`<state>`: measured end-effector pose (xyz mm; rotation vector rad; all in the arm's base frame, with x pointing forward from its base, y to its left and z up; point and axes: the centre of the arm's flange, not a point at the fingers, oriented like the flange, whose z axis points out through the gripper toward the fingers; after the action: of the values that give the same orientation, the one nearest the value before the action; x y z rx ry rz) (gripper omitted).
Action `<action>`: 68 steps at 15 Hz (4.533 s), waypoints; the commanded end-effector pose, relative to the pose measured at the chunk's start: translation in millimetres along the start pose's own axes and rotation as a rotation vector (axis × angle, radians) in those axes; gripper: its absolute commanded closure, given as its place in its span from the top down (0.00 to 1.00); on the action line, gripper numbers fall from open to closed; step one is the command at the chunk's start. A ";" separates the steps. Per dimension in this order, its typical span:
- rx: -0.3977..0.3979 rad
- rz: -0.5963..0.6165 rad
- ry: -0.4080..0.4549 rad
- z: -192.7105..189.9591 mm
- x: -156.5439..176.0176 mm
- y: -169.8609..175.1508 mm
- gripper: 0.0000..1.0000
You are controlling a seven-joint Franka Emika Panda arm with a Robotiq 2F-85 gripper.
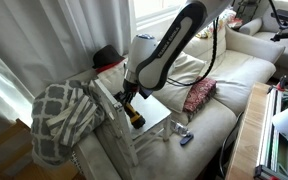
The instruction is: Lay the flashlight flat on the seat of the wooden chair and put the bottle of water upright on it
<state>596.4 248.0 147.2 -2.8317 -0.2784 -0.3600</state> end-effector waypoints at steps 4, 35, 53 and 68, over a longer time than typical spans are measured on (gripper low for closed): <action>-0.120 0.131 -0.053 32.5 -6.7 13.6 0.24; -0.189 0.365 -0.067 -42.6 -26.7 49.8 1.00; -0.237 0.242 -0.140 -109.8 -77.4 58.8 1.00; -0.036 0.244 -0.356 1.3 -181.8 195.8 1.00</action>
<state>483.1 60.3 100.9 -2.9621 0.0309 0.1093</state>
